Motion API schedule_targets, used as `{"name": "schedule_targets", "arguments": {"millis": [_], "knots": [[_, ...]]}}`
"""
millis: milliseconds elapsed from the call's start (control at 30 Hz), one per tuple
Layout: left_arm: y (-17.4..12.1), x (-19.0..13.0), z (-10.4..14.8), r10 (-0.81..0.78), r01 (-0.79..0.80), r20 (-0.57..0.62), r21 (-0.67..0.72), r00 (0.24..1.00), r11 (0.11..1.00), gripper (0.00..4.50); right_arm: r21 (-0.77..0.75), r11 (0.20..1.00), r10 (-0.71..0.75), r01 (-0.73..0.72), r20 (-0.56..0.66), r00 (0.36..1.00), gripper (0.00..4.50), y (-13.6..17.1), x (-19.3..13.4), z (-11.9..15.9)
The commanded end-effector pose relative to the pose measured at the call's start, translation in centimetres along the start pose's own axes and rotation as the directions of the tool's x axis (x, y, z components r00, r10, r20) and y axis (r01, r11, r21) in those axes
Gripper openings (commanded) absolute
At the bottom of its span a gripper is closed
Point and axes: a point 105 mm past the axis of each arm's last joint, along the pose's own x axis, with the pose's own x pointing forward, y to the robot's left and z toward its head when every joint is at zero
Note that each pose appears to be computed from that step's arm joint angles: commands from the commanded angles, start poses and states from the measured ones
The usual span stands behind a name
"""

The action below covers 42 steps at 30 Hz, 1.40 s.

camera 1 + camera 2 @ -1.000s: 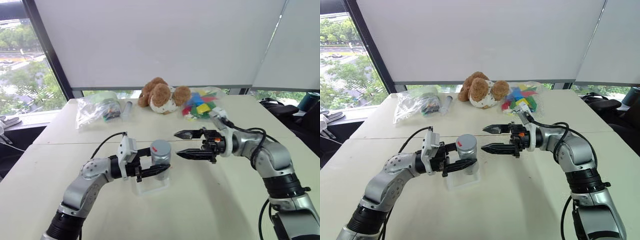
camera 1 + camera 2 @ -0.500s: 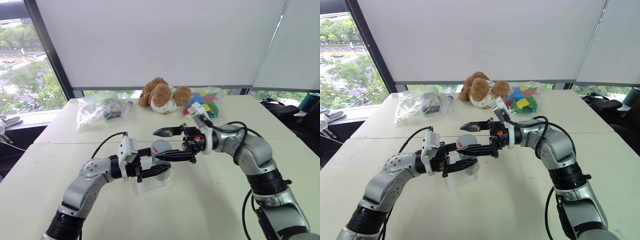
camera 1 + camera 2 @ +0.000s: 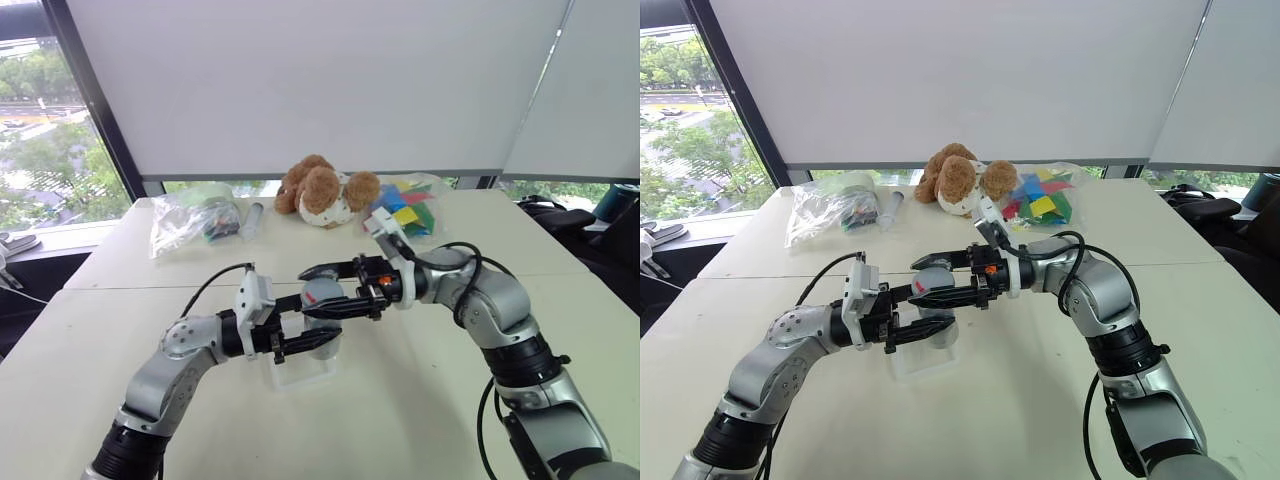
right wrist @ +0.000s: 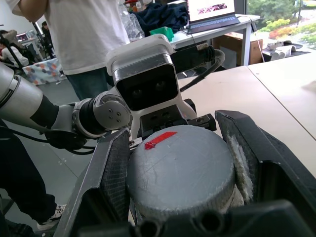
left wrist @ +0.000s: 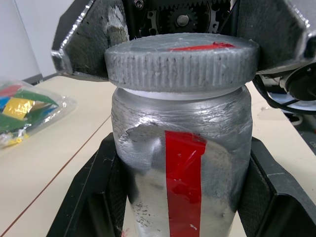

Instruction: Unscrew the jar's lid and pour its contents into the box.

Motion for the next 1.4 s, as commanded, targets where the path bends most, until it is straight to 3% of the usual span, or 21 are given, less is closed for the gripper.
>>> {"name": "schedule_targets", "arguments": {"millis": [33,167,267,367,467,600,767,933,1033,1067,1100,1200,1300,1400], "knots": [[-0.2,-0.2,0.9,-0.006,0.005,0.024,0.029,1.000,1.000,2.20,0.012,0.999,0.040,-0.042,0.151,0.988,2.36,0.8,-0.7,2.6],[-0.3,-0.7,0.9,-0.008,0.007,0.016,0.022,1.000,1.000,2.20,0.176,0.979,0.034,-0.106,0.370,0.928,2.36,1.5,-3.3,5.3],[0.1,-1.2,1.0,0.015,-0.015,0.009,0.034,1.000,0.999,2.20,0.302,0.951,-0.097,-0.063,0.485,0.869,2.36,0.6,-6.5,6.5],[0.8,-1.7,1.5,0.045,-0.046,0.022,0.047,0.999,0.998,2.20,0.345,0.906,-0.363,0.244,0.340,0.868,2.36,-1.2,-10.7,2.7],[1.5,-2.5,2.0,0.073,-0.073,0.038,0.017,0.997,0.997,2.20,0.179,0.780,-0.623,0.600,0.123,0.773,2.36,-2.9,-16.3,-2.9],[2.1,-3.3,2.5,0.082,-0.082,0.032,-0.023,0.996,0.996,2.20,-0.063,0.730,-0.684,0.681,-0.082,0.725,2.36,-1.7,-20.3,-8.7],[2.8,-4.3,2.4,0.079,-0.079,-0.010,-0.044,0.997,0.996,2.20,-0.101,0.559,-0.829,0.823,-0.053,0.556,2.36,-2.1,-24.3,-12.2],[3.3,-4.5,2.5,0.085,-0.085,-0.013,-0.055,0.996,0.995,2.20,-0.083,0.490,-0.872,0.868,-0.027,0.489,2.36,-1.9,-25.2,-14.1],[3.3,-4.6,2.5,0.076,-0.077,-0.022,-0.070,0.997,0.995,2.20,0.023,0.438,-0.899,0.899,-0.014,0.438,2.36,-1.8,-25.8,-14.9],[3.4,-4.7,2.5,0.078,-0.079,-0.024,-0.071,0.997,0.994,2.20,0.054,0.429,-0.903,0.902,-0.011,0.430,2.85,-1.6,-26.0,-15.2],[3.6,-4.8,2.5,0.084,-0.085,-0.025,-0.068,0.996,0.994,2.20,0.069,0.432,-0.901,0.899,-0.008,0.434,3.44,-1.4,-26.0,-15.3],[4.1,-5.1,3.0,0.099,-0.100,-0.014,-0.059,0.995,0.993,2.20,0.053,0.467,-0.884,0.883,0.006,0.467,4.48,-1.0,-26.0,-14.3],[4.6,-5.7,3.6,0.119,-0.119,-0.018,-0.046,0.993,0.992,2.20,0.020,0.558,-0.830,0.829,0.016,0.558,4.48,-0.4,-25.1,-12.0],[6.0,-7.4,2.9,0.185,-0.183,-0.132,0.031,0.974,0.983,2.20,-0.053,0.661,-0.748,0.749,0.038,0.663,4.48,0.2,-22.8,-8.3]]}}
